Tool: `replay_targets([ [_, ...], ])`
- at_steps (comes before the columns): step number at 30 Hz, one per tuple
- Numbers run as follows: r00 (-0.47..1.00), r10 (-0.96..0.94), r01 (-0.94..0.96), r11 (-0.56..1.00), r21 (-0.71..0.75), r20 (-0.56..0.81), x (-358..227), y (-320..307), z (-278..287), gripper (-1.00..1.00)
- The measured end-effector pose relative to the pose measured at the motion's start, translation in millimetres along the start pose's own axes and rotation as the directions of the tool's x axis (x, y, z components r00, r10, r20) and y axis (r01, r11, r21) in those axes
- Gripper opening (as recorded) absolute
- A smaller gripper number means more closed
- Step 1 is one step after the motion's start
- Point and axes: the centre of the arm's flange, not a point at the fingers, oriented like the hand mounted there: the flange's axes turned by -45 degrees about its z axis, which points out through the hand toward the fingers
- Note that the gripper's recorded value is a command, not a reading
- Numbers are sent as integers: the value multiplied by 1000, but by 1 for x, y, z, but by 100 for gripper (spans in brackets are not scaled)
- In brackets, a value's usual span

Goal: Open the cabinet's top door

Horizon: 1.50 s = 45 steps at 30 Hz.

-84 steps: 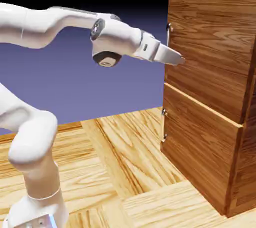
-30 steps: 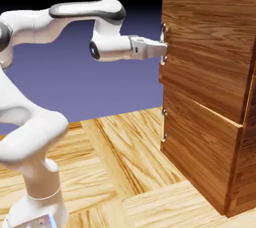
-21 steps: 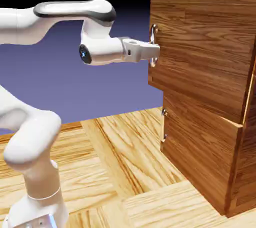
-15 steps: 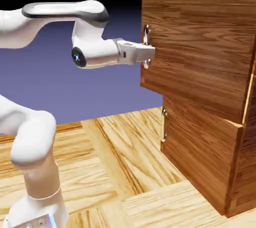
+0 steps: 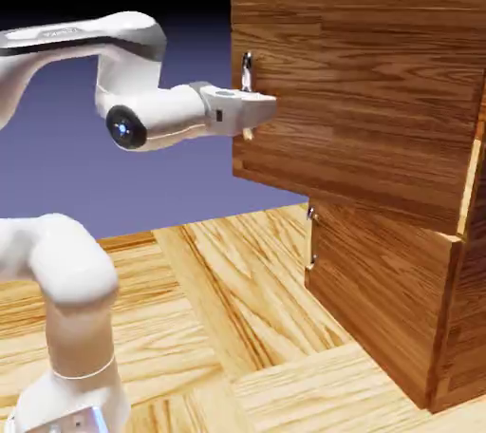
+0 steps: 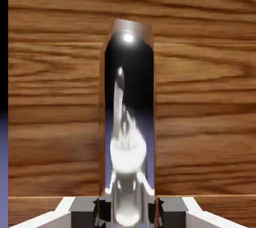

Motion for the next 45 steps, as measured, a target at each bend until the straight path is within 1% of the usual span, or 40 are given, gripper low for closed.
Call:
replay_targets([
  [10, 1000, -3, 3, 993, 115, 1, 0, 20, -44, -100],
  [20, 1000, 2, -2, 957, 289, -1, 0, 59, -107, -100],
  [27, 1000, 1, -1, 904, 428, 0, 0, 100, -153, -100],
  [34, 1000, 1, -1, 809, 588, 1, 0, 161, -202, -100],
  [41, 1000, -1, -1, 711, 703, 2, 0, 214, -232, -100],
  [45, 1000, -2, -9, 705, 709, 14, -3, 215, -230, -100],
])
